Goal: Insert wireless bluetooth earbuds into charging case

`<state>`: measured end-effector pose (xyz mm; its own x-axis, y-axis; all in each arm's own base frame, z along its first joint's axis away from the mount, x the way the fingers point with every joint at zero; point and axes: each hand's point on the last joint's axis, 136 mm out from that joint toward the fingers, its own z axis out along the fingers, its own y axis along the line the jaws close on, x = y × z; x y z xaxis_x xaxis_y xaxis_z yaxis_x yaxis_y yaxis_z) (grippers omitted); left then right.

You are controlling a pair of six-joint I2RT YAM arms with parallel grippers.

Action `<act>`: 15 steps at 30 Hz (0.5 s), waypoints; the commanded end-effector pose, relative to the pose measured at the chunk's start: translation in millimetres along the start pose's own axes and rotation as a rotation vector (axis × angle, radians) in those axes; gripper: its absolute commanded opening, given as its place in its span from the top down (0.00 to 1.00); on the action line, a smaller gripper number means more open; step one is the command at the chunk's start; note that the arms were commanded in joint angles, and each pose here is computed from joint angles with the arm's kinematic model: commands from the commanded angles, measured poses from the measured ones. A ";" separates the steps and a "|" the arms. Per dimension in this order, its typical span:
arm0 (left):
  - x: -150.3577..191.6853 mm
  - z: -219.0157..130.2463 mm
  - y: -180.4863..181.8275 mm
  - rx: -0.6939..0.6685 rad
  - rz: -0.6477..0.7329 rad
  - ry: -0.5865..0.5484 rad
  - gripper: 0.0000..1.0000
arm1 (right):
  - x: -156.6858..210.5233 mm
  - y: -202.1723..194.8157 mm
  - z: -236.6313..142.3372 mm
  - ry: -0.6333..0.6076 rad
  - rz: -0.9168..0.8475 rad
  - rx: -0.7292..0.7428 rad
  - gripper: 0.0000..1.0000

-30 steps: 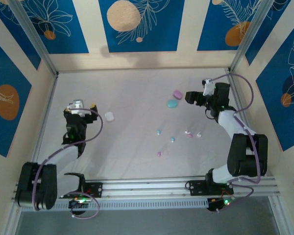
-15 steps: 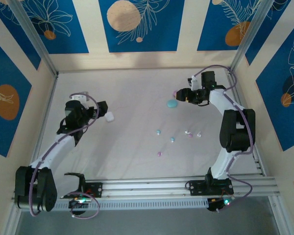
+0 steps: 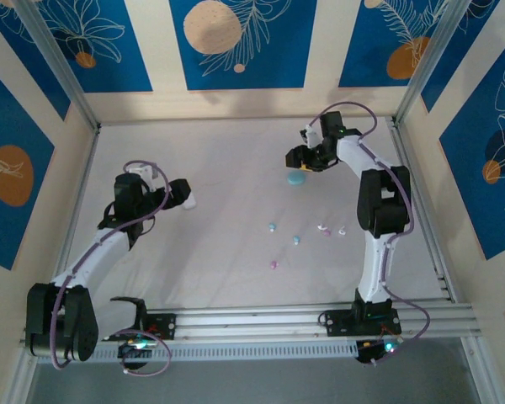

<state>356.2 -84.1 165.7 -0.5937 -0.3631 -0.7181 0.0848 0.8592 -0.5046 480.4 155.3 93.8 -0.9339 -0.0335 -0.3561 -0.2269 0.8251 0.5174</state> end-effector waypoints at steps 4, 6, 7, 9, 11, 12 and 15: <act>-8.9 -3.0 -16.6 0.050 -0.005 0.002 0.00 | 1.3 -6.3 15.3 0.066 -0.037 0.051 0.37; -9.8 -3.9 -18.3 0.054 -0.001 0.002 0.00 | 0.1 -11.6 19.9 0.081 -0.058 0.089 0.36; -10.3 -4.1 -18.9 0.055 0.000 0.002 0.00 | -1.1 -11.9 20.9 0.087 -0.068 0.099 0.36; -10.3 -4.1 -21.2 0.059 0.004 0.006 0.00 | -2.6 -15.6 24.7 0.097 -0.090 0.125 0.36; -10.5 -3.7 -24.1 0.066 0.006 0.010 0.00 | -2.8 -17.3 28.0 0.107 -0.109 0.137 0.35; -9.3 -2.8 -26.8 0.074 0.009 0.017 0.00 | -1.5 -17.9 30.3 0.118 -0.118 0.140 0.35; -5.8 -0.3 -39.5 0.114 0.029 0.043 0.00 | 1.2 -20.5 35.5 0.140 -0.130 0.146 0.35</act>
<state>355.6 -100.0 178.1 -0.6083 -0.3503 -0.7123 0.1316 0.8404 -0.5257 499.8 159.1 61.7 -0.9298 -0.1657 -0.3287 -0.2897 0.8803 0.3758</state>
